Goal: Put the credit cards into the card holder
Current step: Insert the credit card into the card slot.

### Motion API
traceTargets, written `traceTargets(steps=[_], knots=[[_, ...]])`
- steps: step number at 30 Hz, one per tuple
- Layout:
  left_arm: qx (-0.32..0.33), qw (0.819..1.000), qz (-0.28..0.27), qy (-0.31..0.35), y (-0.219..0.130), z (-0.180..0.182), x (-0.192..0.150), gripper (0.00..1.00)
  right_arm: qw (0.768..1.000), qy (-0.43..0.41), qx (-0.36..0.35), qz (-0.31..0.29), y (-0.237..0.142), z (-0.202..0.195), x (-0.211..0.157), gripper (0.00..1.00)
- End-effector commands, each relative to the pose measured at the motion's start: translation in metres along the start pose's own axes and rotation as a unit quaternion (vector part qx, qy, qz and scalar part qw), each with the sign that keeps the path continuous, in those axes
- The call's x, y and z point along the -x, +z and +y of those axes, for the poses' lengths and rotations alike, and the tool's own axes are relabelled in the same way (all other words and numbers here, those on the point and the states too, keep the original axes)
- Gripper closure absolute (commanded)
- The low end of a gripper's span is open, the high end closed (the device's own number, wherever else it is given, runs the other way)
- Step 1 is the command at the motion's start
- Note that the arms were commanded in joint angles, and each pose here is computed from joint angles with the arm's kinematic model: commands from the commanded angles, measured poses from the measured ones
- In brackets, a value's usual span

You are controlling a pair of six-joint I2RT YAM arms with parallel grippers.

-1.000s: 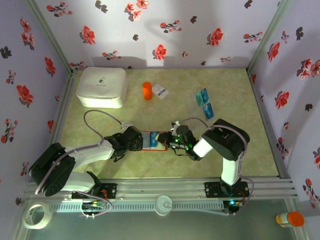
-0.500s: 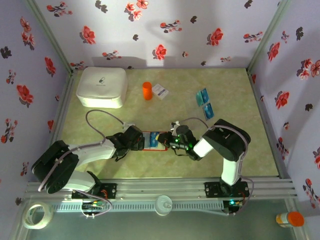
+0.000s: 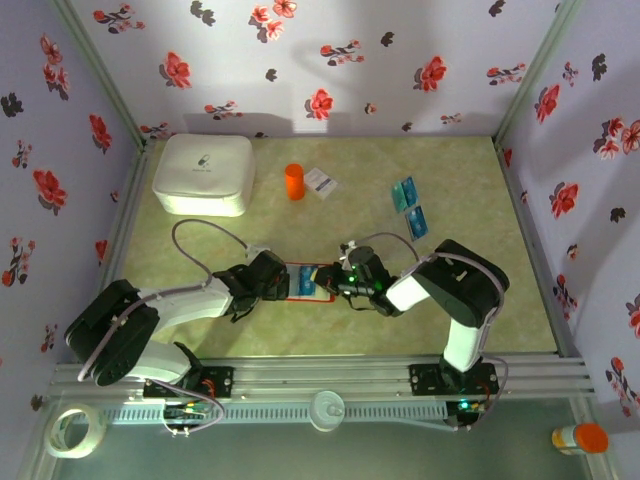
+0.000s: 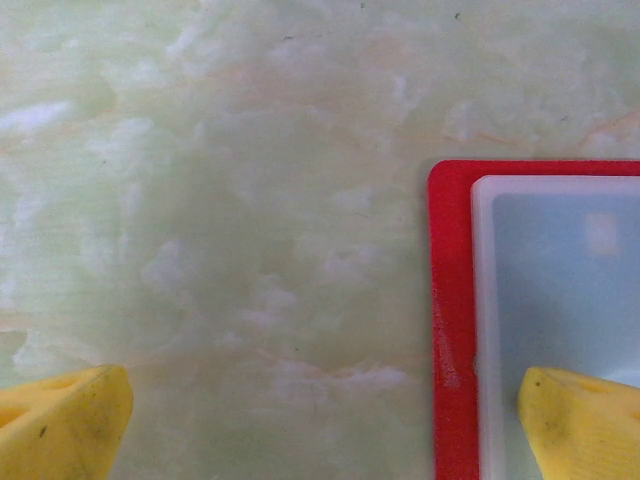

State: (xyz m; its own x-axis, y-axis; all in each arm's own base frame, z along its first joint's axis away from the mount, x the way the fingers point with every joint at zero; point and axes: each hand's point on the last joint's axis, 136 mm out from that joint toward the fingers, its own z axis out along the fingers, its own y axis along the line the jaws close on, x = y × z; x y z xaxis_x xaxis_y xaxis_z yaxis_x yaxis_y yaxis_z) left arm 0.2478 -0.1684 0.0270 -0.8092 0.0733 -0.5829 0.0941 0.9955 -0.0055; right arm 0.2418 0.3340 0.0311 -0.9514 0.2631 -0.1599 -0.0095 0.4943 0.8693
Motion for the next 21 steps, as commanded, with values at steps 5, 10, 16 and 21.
traceTargets(steps=[5, 10, 16, 21], knots=[[0.029, 0.999, 0.019, 0.009, 0.005, 0.011, -0.012, 0.0, 0.997, 0.017, -0.057, 0.046, 0.005, -0.034, -0.022, 1.0], [0.029, 0.999, 0.021, 0.008, 0.006, 0.012, -0.015, 0.0, 0.996, 0.022, -0.062, 0.057, 0.01, -0.036, -0.026, 1.0], [0.03, 0.999, 0.021, 0.007, 0.006, 0.013, -0.017, 0.0, 0.995, -0.01, -0.073, 0.071, 0.004, -0.024, -0.023, 0.64], [0.03, 0.999, 0.021, 0.003, 0.007, 0.014, -0.018, 0.0, 0.988, -0.072, -0.113, 0.071, -0.017, -0.005, -0.01, 0.5]])
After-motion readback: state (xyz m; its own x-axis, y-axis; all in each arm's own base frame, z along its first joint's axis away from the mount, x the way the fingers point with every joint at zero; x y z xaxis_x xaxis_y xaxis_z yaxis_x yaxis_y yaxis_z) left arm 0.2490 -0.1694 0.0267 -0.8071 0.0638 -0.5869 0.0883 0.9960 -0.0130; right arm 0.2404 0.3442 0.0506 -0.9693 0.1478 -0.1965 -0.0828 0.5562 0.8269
